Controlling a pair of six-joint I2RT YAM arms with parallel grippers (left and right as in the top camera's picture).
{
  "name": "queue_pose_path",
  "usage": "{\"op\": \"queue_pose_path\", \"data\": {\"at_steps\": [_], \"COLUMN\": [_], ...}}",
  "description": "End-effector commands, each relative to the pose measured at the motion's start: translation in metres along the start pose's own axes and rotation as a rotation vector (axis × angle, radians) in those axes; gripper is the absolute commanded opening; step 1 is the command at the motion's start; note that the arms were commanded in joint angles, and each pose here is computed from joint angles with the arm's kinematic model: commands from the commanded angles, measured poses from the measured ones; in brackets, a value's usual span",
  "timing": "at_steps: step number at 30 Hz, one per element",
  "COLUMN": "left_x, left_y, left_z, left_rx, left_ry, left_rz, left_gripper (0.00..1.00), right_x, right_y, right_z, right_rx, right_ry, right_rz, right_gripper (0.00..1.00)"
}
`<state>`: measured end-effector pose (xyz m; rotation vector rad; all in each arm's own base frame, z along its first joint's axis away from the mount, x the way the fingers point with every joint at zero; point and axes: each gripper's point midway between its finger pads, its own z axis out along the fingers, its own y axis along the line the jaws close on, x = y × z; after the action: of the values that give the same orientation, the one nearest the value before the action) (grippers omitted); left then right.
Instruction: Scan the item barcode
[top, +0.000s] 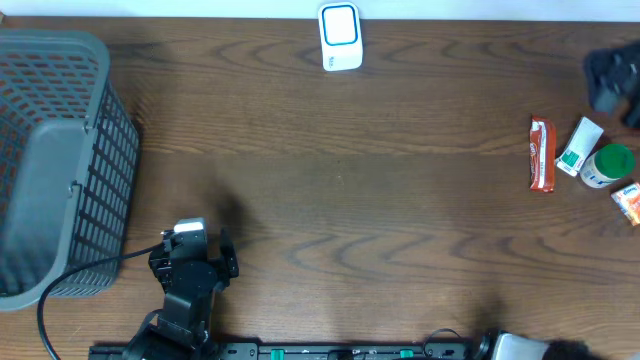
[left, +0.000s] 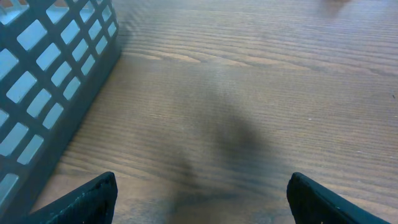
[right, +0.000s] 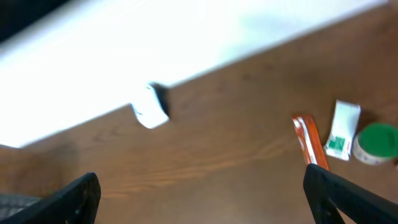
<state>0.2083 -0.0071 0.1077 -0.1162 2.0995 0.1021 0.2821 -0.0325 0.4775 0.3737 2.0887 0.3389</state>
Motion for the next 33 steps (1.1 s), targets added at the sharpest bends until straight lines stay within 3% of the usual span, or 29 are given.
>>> {"op": "queue_pose_path", "data": {"at_steps": [1, 4, 12, 19, 23, 33], "left_x": [-0.002, -0.002, -0.002, -0.002, -0.002, -0.002], "left_y": [0.003, 0.003, 0.003, 0.003, 0.003, 0.003], "left_z": [-0.001, -0.001, -0.001, -0.001, -0.001, -0.001], "left_rx": [-0.013, -0.013, -0.013, -0.013, -0.013, -0.013], "left_ry": [-0.011, -0.011, -0.011, -0.011, -0.011, -0.011], "left_rz": [-0.015, -0.015, -0.015, -0.015, -0.015, -0.015], "left_gripper": [0.88, 0.87, 0.88, 0.88, 0.87, 0.88], "right_x": [0.008, 0.017, 0.039, 0.040, 0.036, 0.071], "right_y": [0.022, 0.034, 0.011, 0.004, 0.015, -0.008], "right_z": [-0.041, -0.089, -0.197, -0.246, -0.238, -0.117], "right_rx": [-0.057, -0.049, 0.230, 0.318, 0.200, -0.036], "right_ry": [-0.075, -0.189, -0.515, -0.740, -0.830, -0.790], "right_rz": [-0.025, -0.081, -0.125, -0.121, -0.165, -0.102], "right_gripper": [0.99, 0.99, 0.99, 0.99, 0.99, 0.99]}}
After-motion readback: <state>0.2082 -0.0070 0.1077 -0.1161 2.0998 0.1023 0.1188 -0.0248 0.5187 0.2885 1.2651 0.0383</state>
